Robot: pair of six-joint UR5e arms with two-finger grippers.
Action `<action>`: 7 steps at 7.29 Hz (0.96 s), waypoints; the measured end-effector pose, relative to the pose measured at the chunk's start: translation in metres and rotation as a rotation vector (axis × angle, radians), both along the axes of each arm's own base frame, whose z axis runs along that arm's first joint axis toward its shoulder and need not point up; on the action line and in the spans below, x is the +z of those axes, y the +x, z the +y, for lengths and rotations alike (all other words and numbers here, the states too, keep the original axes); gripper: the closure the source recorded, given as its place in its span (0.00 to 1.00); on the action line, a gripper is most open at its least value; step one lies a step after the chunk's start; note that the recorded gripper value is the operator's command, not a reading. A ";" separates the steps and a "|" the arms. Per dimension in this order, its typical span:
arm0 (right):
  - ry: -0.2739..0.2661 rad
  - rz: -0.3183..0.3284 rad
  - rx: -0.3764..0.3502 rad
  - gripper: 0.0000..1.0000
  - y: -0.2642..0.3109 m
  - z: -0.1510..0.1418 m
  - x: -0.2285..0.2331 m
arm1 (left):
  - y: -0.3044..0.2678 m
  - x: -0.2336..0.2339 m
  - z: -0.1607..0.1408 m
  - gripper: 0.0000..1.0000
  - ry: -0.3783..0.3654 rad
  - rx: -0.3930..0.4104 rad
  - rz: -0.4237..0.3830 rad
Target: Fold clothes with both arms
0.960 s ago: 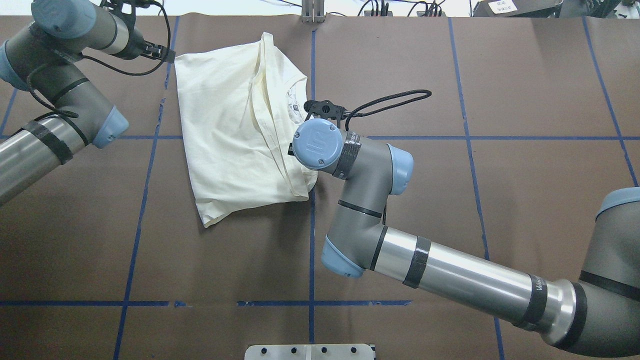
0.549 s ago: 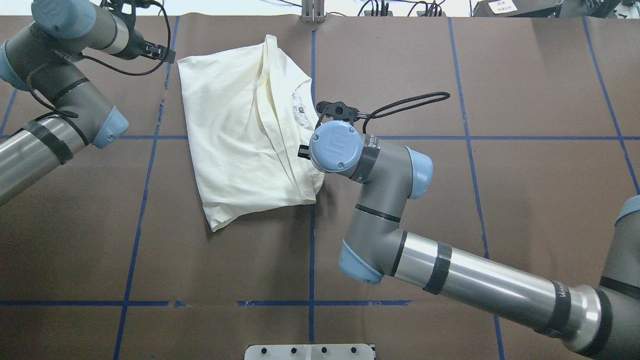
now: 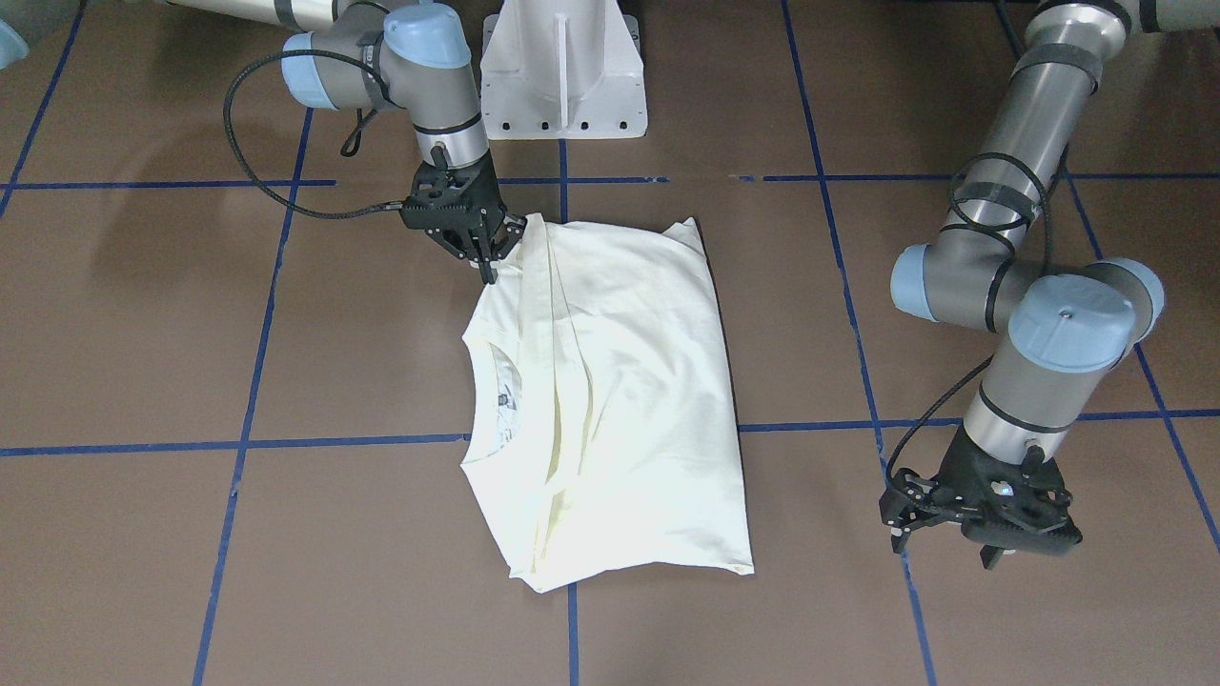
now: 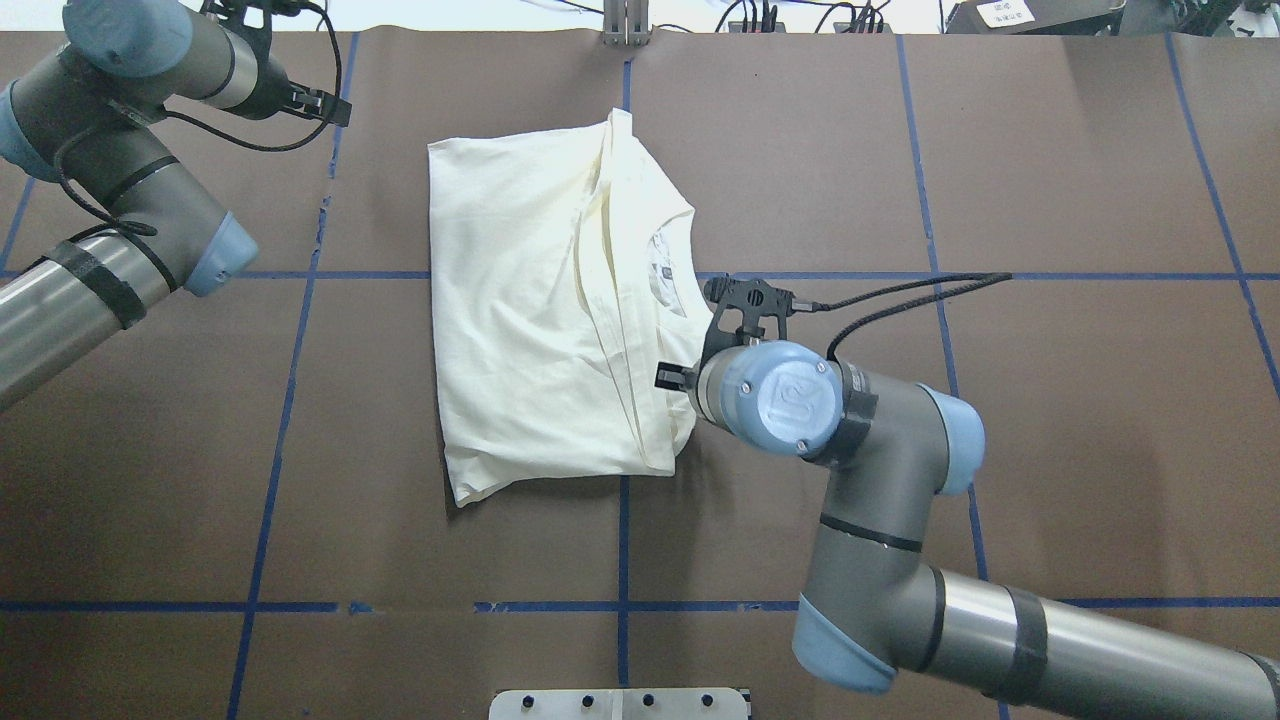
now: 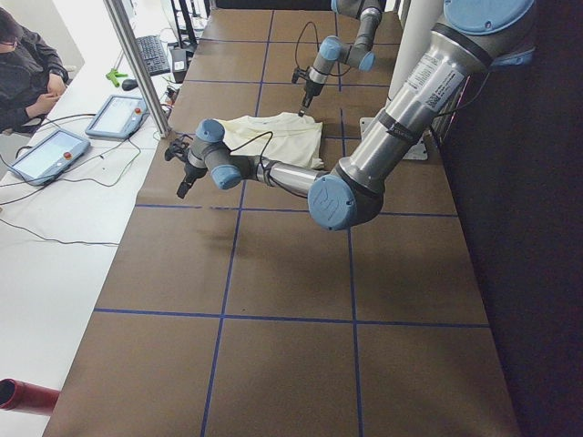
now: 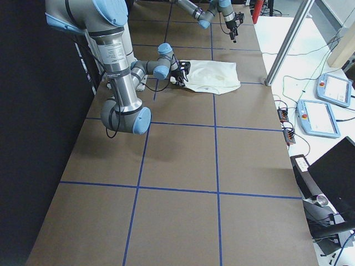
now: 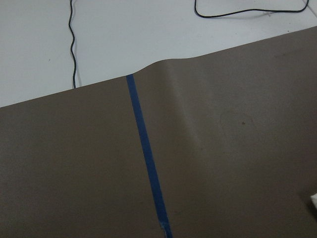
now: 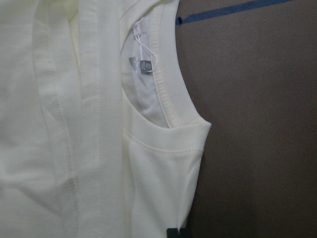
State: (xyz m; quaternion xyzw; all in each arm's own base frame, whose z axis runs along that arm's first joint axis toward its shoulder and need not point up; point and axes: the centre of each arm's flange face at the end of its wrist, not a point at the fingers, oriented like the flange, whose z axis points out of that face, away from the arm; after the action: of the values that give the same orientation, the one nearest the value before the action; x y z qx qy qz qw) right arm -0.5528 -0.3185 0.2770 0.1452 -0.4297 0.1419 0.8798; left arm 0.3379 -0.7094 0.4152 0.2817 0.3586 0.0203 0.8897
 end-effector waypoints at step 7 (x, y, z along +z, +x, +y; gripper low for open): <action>0.256 0.062 -0.291 0.15 -0.013 0.037 -0.030 | -0.002 0.003 0.005 0.00 0.000 0.001 0.001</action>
State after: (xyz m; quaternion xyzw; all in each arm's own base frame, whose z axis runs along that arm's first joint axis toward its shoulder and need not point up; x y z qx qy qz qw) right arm -0.5660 -0.2818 0.2466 0.1965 -0.4336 -0.0469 0.8782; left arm 0.3364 -0.7042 0.4181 0.2815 0.3593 0.0207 0.8895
